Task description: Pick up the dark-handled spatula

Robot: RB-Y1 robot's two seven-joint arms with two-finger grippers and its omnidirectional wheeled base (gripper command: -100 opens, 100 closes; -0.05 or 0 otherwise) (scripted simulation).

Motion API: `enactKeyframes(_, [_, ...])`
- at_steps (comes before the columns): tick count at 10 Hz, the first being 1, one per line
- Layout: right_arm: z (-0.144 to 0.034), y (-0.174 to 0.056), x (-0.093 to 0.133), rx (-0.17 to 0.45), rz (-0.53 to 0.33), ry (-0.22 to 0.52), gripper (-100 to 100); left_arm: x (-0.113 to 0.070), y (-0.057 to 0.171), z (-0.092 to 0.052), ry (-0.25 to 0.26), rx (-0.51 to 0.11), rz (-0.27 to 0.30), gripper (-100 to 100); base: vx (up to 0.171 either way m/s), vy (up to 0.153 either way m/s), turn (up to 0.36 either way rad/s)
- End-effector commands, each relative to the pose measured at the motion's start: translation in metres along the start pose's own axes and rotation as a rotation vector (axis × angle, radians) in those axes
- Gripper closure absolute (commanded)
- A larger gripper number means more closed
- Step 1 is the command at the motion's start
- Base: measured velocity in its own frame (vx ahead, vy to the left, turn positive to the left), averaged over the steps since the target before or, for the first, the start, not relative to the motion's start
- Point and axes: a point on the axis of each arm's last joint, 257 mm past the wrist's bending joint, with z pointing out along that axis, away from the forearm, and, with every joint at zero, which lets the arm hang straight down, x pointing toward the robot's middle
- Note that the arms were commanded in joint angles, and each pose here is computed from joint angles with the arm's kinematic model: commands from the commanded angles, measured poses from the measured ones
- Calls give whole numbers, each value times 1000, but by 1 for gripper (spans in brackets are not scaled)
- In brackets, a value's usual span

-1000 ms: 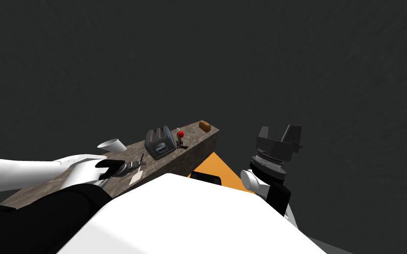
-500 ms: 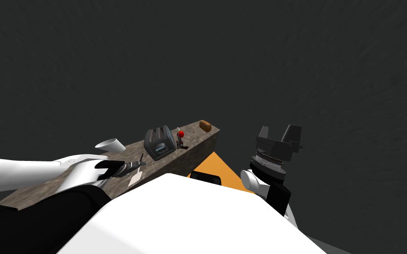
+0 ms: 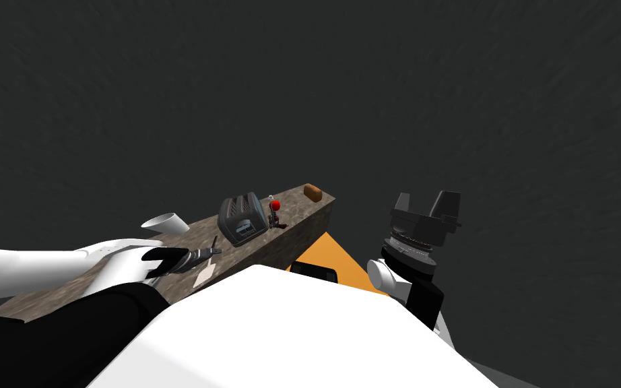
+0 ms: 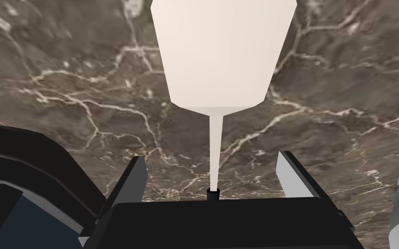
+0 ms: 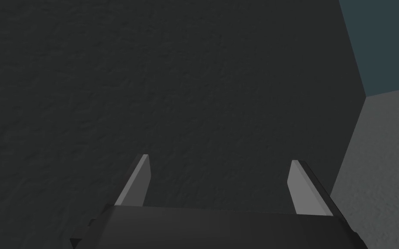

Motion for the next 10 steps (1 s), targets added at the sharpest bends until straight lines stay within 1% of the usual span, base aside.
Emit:
enactKeyframes(1, [0, 0, 0, 0, 0, 0, 0, 5, 6, 3, 0, -1, -2, -100, 15, 1, -50])
enactKeyframes(3, [0, 0, 0, 0, 0, 0, 0, 13, 16, 8, -1, -4, -12, -100, 42, 14, -65])
enactKeyframes(4, [0, 0, 0, 0, 0, 0, 0, 13, 16, 8, -1, -4, -12, -100, 19, 8, -2])
enactKeyframes(6, [0, 0, 0, 0, 0, 0, 0, 22, 25, 12, 0, -7, -21, -100, 20, 5, -49])
enactKeyframes(8, [0, 0, 0, 0, 0, 0, 0, 21, 24, 12, 1, -7, -19, -100, 13, 3, -2])
enactKeyframes(9, [0, 0, 0, 0, 0, 0, 0, 21, 24, 12, 0, -7, -19, 100, 0, 0, 0])
enactKeyframes(10, [0, 0, 0, 0, 0, 0, 0, 21, 24, 12, 0, -7, -19, 100, 0, 0, 0])
